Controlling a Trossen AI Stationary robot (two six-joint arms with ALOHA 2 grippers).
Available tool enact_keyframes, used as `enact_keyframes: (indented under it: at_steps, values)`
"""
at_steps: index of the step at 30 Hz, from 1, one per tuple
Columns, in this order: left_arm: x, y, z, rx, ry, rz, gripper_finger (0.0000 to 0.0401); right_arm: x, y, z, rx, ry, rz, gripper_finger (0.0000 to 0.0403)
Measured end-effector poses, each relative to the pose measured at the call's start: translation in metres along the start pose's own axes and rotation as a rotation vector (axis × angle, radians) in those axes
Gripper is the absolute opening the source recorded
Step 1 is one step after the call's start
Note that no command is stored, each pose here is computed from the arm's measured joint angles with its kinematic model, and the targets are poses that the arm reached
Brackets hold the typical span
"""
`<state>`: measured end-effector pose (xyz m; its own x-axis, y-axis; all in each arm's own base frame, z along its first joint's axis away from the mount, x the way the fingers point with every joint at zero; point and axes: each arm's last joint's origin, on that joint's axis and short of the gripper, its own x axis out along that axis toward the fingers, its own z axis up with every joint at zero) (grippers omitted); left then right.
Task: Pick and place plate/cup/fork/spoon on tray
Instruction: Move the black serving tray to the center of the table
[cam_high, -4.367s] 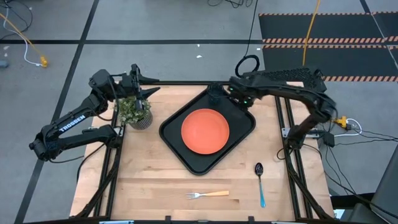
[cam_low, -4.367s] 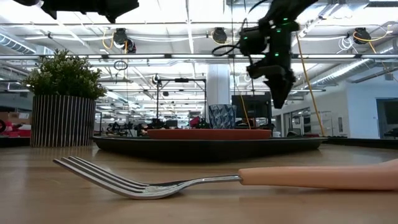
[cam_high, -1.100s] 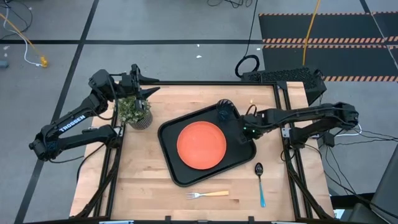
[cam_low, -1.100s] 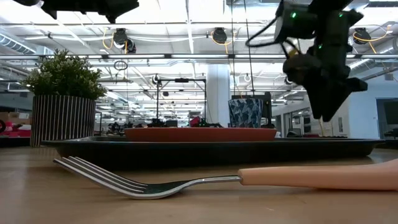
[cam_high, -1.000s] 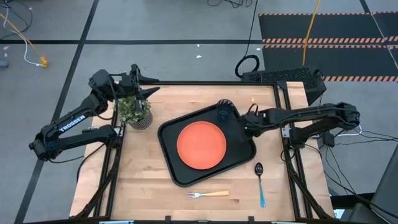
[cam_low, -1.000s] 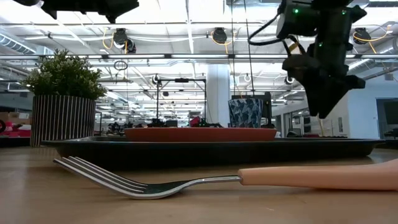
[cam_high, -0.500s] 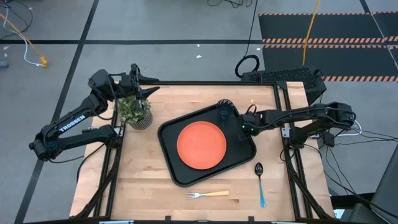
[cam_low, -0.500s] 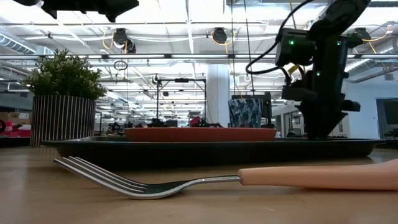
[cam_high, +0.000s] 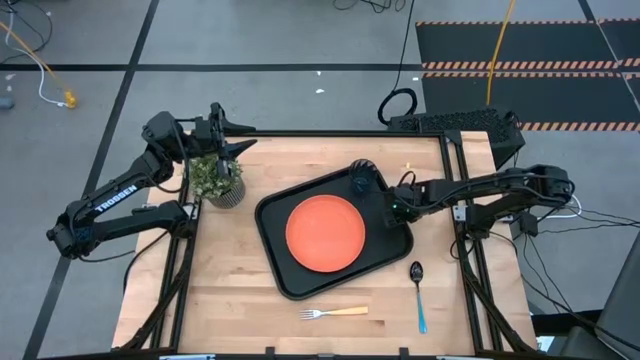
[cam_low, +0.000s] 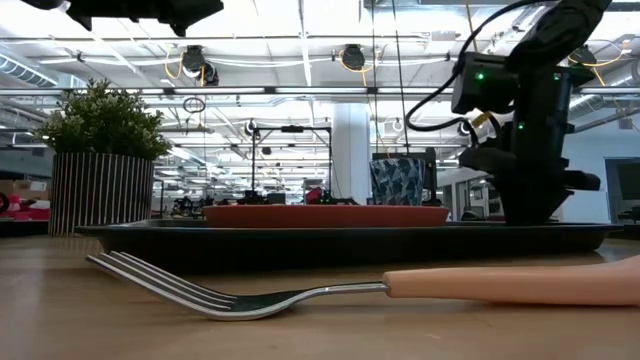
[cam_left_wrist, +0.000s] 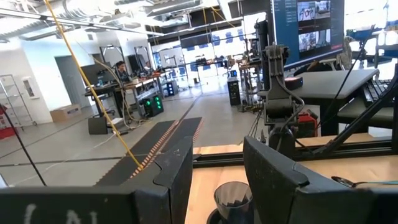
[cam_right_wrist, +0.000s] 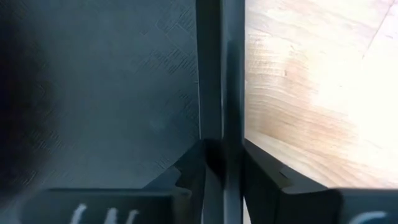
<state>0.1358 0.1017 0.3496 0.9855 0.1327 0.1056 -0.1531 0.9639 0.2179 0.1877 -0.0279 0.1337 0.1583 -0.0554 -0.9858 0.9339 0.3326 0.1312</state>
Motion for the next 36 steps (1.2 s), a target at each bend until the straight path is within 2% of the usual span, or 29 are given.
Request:
enact_keyframes:
  at_steps: [4,15,22,36]
  values:
    - [0.0,0.0,0.0,-0.002,0.004,-0.001,0.0145,0.0,0.0,-0.001,0.004,0.015,0.002,0.0054]
    - [0.0,0.0,-0.002,-0.008,0.015,-0.002,0.0145,0.0,0.004,-0.011,0.061,0.066,0.019,0.0049]
    - [0.0,0.0,-0.002,-0.012,0.018,-0.003,0.0145,0.0,0.007,-0.018,0.062,0.009,-0.002,0.0049]
    - [0.0,0.0,-0.002,-0.009,0.014,-0.002,0.0145,-0.014,0.008,-0.019,0.018,0.036,0.119,0.0051]
